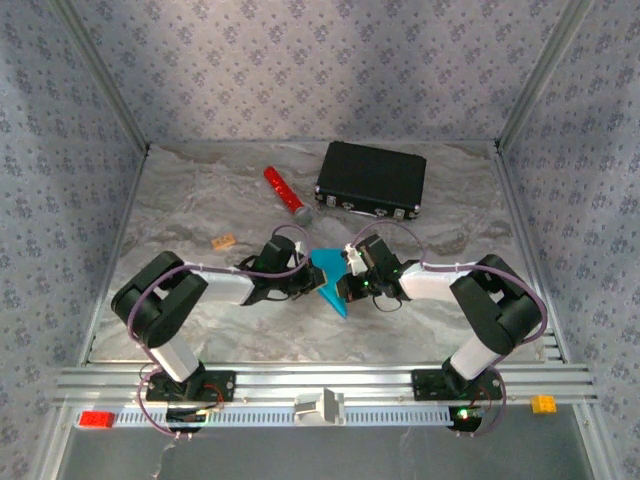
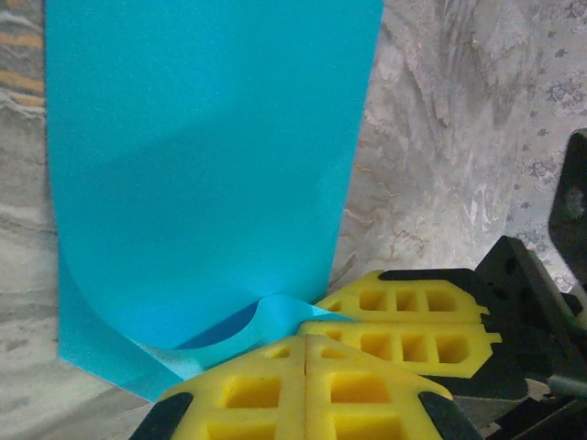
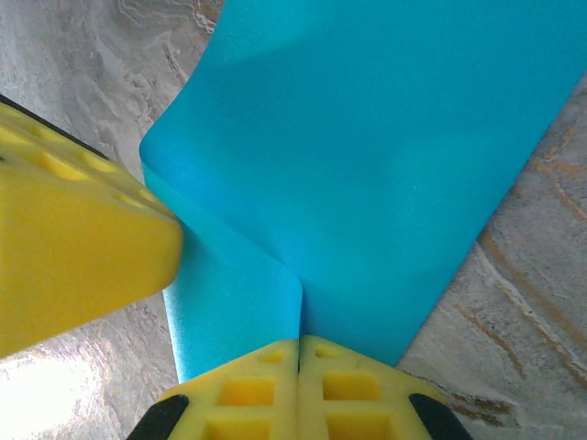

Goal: Fold a paper plane with a square sheet of paper (pick it up from the middle)

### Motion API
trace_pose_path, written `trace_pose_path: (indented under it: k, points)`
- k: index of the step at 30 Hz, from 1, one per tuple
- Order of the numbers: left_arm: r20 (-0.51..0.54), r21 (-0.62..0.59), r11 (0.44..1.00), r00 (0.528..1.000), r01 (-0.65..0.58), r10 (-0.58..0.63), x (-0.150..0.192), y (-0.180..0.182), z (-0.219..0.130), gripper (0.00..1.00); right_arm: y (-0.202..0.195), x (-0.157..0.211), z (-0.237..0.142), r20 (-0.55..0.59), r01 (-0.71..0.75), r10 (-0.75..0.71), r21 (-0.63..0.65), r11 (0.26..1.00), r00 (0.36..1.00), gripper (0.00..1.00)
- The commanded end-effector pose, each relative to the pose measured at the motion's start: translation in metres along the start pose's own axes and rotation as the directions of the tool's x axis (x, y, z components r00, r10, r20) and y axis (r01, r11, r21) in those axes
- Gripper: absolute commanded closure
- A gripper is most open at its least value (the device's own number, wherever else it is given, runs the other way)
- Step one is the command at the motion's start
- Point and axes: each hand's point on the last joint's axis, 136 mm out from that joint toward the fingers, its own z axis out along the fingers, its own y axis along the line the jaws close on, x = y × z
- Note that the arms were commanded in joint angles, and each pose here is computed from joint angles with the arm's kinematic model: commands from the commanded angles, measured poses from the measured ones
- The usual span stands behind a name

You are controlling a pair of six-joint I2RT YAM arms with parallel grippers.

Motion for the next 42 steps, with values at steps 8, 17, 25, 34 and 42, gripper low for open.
trace_pose_path:
  k: [8, 17, 25, 34, 42]
  points:
    - [-0.014, -0.007, 1.0, 1.0, -0.004, 0.004, 0.007, 0.009, 0.005, 0.95, -0.015, 0.008, 0.003, -0.033, -0.02, 0.022, 0.062, 0.998, 0.999, 0.95]
    - [-0.003, -0.04, 0.999, 1.0, -0.016, 0.016, 0.006, 0.019, 0.008, 0.94, -0.015, 0.009, 0.003, -0.034, -0.021, 0.024, 0.061, 0.998, 0.999, 0.95]
    - [-0.003, -0.051, 0.998, 1.0, -0.022, 0.021, 0.006, 0.024, 0.011, 0.93, -0.014, 0.009, 0.003, -0.035, -0.023, 0.025, 0.058, 0.998, 0.999, 0.95]
    - [-0.021, -0.102, 0.995, 1.0, -0.016, 0.014, 0.013, 0.04, 0.016, 0.93, -0.013, 0.008, 0.002, -0.032, -0.025, 0.027, 0.058, 0.998, 0.999, 0.95]
    - [-0.024, -0.124, 0.992, 0.999, -0.029, 0.026, 0.014, 0.042, 0.014, 0.93, -0.01, -0.002, -0.004, -0.014, -0.033, 0.034, 0.055, 0.998, 0.999, 0.84]
